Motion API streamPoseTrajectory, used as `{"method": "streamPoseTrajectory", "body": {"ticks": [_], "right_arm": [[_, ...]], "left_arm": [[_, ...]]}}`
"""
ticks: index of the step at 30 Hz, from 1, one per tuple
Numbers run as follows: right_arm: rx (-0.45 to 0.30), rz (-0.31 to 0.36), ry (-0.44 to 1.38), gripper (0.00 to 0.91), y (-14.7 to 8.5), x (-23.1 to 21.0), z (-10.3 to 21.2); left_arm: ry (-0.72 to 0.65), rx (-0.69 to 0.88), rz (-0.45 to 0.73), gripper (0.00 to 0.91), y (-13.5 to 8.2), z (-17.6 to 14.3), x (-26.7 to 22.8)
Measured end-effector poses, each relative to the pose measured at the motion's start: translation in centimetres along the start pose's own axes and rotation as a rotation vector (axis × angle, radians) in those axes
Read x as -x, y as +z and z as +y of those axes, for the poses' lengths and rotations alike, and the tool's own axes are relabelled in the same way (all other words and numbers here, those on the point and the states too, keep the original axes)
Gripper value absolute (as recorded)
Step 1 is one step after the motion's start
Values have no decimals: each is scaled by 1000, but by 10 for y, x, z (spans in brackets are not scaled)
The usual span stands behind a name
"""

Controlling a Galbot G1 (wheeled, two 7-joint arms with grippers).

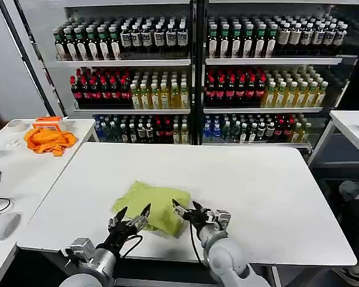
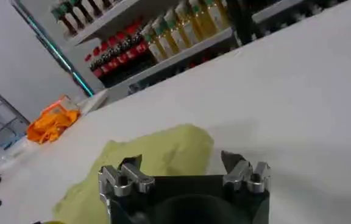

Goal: Fold and organize the clothes.

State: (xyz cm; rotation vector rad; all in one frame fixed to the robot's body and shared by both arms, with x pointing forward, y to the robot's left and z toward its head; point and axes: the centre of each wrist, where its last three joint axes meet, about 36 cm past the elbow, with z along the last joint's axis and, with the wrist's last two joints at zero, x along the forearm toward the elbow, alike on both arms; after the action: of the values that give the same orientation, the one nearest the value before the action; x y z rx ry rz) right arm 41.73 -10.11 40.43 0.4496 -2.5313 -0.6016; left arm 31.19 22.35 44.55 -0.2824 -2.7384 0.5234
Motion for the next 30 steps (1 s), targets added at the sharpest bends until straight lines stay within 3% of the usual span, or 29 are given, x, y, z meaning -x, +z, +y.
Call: {"method": "streamPoseTrajectory", "body": {"ticks": [1,9,16,24,30], "right_arm": [[8,1,1,0,1,4,2],[58,-4,7,0,7,20,11],[55,-14,20,0,5,29,9],[-36,-31,41,0,-6,36,-12],[-174,-41,79,0,-31,40,-43]], "left_arm": [[-2,-1,0,907,0,0,0],[-12,-9,-1,907,0,4,-1],[-10,-15,-3,907,1,5,-1],[-3,-27,0,907,5,5,4],[11,-27,7,907,9,1,8]]}}
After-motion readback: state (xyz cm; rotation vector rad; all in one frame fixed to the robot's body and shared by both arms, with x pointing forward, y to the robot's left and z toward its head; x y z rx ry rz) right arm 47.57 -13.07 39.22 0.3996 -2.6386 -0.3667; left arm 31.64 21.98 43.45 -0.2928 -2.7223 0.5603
